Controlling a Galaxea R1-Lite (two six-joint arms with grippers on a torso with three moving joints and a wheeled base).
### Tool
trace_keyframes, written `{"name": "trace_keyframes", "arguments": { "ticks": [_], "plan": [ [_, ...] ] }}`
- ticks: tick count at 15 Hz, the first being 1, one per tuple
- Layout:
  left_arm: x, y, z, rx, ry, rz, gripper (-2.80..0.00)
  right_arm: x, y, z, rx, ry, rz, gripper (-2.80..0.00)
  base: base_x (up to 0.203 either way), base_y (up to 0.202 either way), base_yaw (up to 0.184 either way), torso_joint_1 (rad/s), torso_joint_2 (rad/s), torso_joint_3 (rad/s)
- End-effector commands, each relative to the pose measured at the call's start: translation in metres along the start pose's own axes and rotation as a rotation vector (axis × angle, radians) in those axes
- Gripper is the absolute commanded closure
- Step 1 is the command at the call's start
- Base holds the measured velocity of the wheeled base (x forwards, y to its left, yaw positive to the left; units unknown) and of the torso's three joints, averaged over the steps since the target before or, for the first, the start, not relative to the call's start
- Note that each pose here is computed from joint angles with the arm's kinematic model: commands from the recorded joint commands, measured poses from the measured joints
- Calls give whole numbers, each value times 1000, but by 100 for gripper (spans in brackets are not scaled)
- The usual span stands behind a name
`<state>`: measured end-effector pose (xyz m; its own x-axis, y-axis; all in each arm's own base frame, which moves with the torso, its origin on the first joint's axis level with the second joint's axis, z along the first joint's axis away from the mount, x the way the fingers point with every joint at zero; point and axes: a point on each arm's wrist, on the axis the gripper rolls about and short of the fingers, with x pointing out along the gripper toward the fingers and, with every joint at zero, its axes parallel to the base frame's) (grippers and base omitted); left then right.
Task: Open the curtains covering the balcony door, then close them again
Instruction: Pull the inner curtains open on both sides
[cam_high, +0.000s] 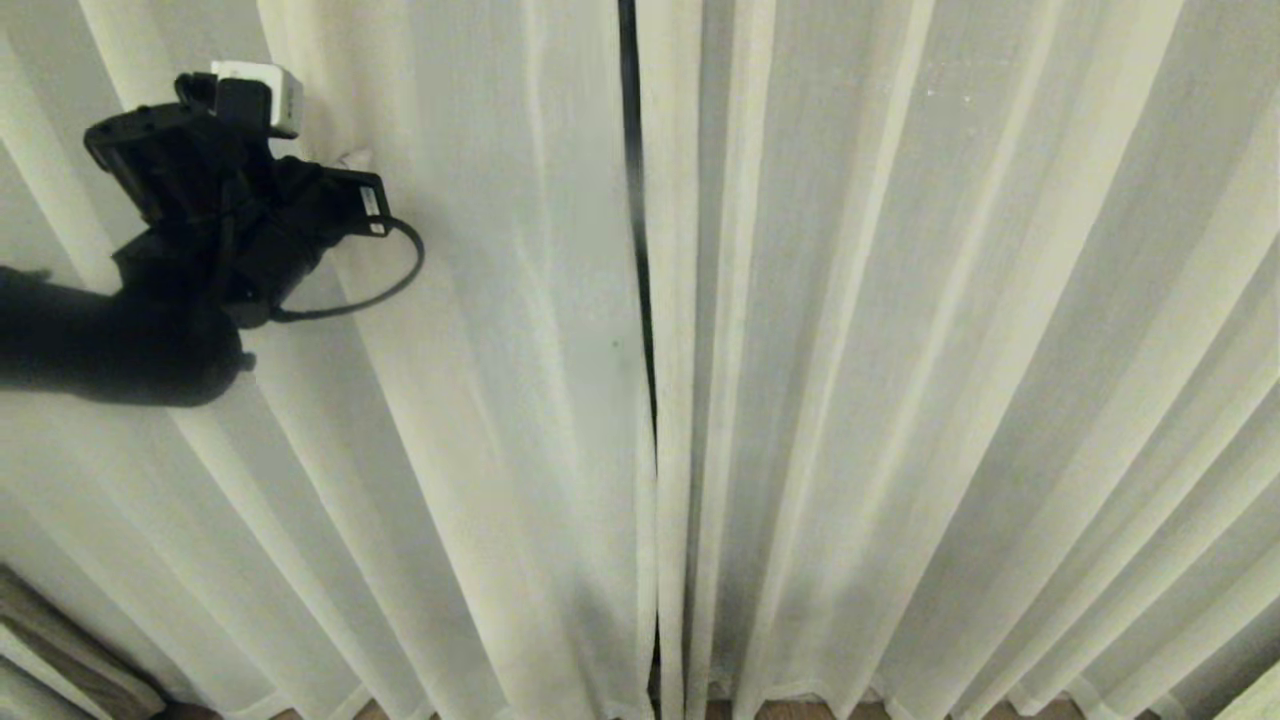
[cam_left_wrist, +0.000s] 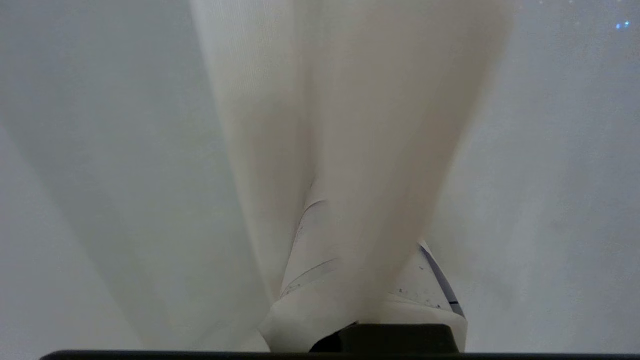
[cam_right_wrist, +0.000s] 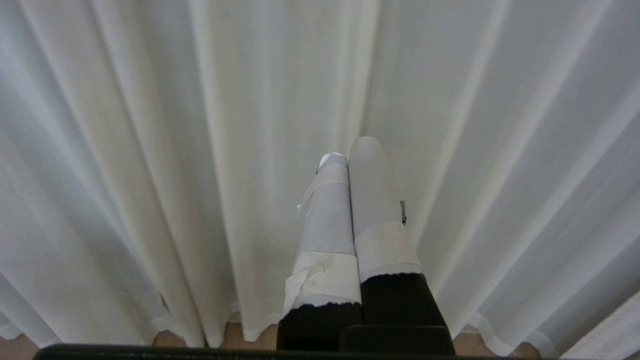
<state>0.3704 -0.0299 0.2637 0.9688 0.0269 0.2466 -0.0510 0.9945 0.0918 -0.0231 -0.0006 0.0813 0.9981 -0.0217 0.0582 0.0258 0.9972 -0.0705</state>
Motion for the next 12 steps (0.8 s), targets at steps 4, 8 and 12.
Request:
{"name": "trace_keyframes", "arguments": {
  "ticks": [4, 8, 12],
  "plan": [
    [0, 5, -2, 1, -6, 16, 0, 0, 0, 0, -2, 2, 0, 0, 0, 185, 0, -1, 5, 4],
    [0, 6, -2, 1, -5, 17, 0, 0, 0, 0, -2, 2, 0, 0, 0, 184, 2, 2, 0, 3],
    [1, 6, -5, 3, -1, 18, 0, 0, 0, 0, 0, 1, 0, 0, 0, 184, 0, 1, 1, 3]
  ]
}}
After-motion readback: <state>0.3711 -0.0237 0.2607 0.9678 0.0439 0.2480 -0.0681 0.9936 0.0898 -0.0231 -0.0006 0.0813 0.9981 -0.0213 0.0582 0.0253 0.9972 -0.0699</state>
